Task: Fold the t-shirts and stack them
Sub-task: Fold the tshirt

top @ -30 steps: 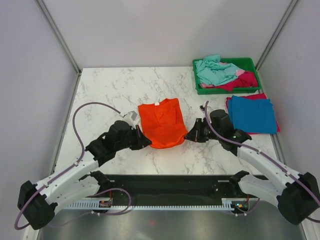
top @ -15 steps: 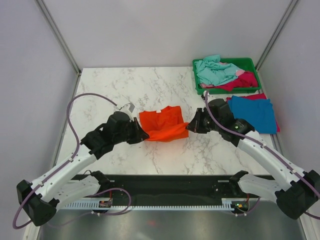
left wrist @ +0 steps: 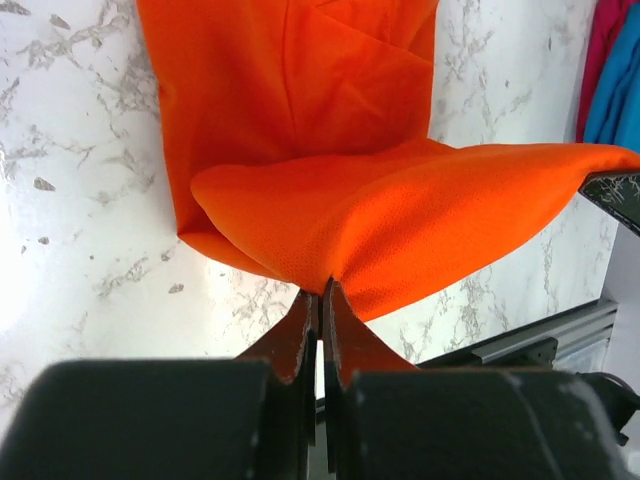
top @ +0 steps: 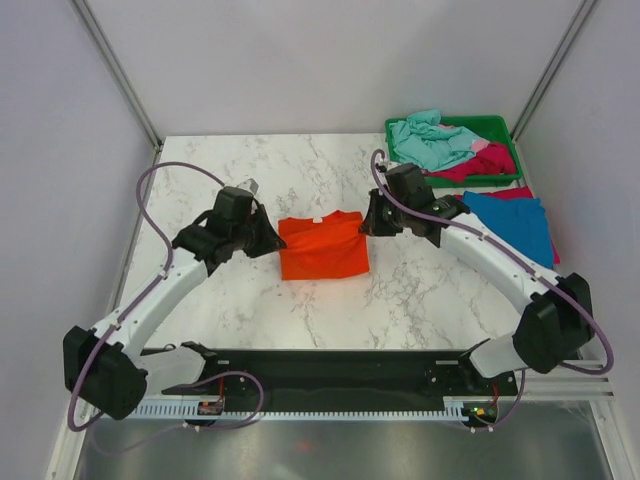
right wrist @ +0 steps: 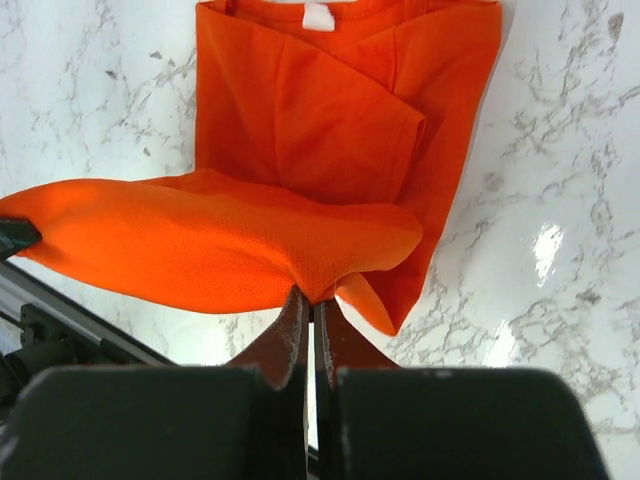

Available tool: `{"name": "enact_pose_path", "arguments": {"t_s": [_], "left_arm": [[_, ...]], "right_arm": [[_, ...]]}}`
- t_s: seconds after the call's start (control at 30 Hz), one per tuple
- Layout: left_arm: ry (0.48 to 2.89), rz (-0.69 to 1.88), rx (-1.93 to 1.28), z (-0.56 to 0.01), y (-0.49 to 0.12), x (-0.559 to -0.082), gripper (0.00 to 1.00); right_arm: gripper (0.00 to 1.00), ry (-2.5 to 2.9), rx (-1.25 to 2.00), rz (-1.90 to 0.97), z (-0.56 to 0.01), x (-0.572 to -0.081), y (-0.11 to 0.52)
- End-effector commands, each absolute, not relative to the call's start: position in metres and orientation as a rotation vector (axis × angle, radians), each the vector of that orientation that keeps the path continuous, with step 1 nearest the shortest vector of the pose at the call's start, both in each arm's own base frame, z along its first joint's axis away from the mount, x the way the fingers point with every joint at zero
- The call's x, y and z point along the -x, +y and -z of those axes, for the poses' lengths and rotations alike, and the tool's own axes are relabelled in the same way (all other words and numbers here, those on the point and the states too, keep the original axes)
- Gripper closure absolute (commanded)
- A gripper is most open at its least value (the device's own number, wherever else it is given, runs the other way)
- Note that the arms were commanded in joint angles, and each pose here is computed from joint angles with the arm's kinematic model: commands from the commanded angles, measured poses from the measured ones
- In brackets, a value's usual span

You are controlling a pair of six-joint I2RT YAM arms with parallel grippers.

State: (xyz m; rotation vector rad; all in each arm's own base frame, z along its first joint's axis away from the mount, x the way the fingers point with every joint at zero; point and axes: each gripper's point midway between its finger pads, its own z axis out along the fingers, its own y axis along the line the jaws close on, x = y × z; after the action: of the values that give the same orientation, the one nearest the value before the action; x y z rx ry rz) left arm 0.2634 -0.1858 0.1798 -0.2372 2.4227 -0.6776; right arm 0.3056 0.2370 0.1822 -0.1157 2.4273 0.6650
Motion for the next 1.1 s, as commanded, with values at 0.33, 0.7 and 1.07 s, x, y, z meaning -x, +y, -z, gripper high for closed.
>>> {"name": "enact_pose_path", "arguments": {"t_s": [0.33,0.7,1.07], "left_arm": [[2.525,0.609,0.233,-0.131,-0.179,-0.385,0.98],[2.641,0.599,0.336,-0.054,-0.155,-0.456,0.97],[2.542,0.692,0.293,-0.107,-0.161,-0.477,0.16]], "right_arm": [[1.00,2.454,0.079,-0.607,-0.134,-0.429,0.241],[0.83,2.518,0.073,-0.718,-0.068,-0.493,0.263],[0.02,2.413,0.064,-0.737,-0.124,-0.504,0.250]]}}
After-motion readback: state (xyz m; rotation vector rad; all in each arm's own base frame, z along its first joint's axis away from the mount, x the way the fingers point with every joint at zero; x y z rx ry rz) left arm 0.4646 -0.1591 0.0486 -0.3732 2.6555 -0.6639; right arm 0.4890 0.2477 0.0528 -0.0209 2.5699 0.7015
